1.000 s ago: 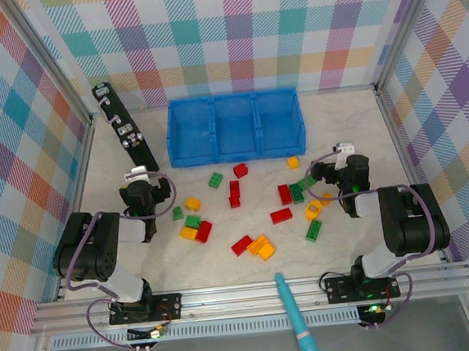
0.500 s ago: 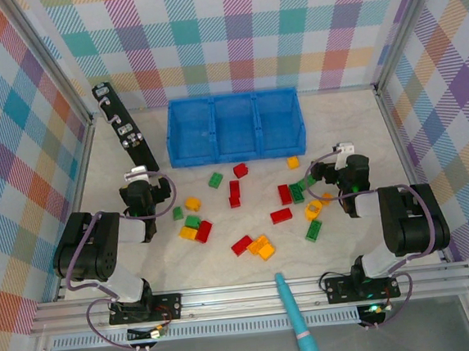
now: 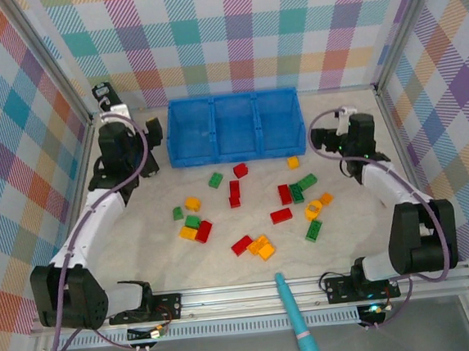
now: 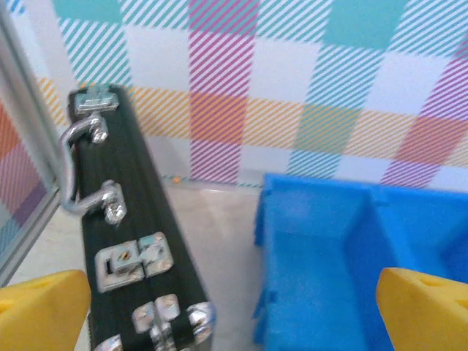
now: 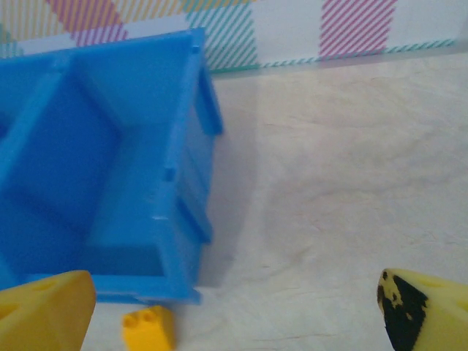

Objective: Sort the legos into containers by color
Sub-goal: Pick up the lego from the center of the table.

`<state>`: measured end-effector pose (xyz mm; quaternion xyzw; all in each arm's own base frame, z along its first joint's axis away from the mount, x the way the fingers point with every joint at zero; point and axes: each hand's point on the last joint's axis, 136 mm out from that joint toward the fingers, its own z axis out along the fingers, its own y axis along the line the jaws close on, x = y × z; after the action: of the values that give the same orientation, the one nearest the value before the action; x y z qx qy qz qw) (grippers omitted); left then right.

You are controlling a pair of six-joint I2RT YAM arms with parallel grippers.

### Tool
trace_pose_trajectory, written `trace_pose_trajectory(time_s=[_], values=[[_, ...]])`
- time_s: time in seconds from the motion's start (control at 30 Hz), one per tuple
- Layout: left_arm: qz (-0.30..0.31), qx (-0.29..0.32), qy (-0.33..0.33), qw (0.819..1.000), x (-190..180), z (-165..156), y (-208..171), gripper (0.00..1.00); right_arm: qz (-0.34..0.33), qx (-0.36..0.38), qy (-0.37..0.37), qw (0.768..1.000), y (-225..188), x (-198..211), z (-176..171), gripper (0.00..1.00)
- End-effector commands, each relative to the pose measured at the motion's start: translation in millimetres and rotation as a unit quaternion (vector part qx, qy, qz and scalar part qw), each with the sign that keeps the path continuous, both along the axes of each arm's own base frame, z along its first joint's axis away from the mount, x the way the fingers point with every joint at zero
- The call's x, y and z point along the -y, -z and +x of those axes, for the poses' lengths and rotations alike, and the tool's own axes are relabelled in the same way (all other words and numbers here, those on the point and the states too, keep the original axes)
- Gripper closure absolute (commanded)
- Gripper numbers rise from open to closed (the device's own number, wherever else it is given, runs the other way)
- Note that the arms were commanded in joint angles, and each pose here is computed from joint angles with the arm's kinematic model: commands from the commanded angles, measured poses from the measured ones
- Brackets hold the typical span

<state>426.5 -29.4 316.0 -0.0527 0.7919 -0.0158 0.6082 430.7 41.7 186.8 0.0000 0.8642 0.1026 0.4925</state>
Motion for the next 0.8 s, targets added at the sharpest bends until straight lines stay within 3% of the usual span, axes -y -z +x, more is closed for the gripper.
trace_pose_trajectory(time_s=[0.0,0.23,0.43,0.77], values=[[-0.019,-0.102,0.059,0.993,23,-17,10,0.00,0.033,-0.151,-0.024,0.988,44,-25,-33,0.01],[-0.033,-0.122,0.151,0.980,57,-24,-54,0.00,0.006,-0.210,-0.025,0.977,58,-56,-35,0.01],[-0.035,-0.108,0.162,0.980,60,-30,-62,0.00,-0.037,-0.243,-0.041,0.969,86,-76,-35,0.00],[-0.033,-0.097,0.154,0.983,57,-33,-66,0.00,-0.098,-0.277,-0.020,0.956,122,-78,-16,0.12]])
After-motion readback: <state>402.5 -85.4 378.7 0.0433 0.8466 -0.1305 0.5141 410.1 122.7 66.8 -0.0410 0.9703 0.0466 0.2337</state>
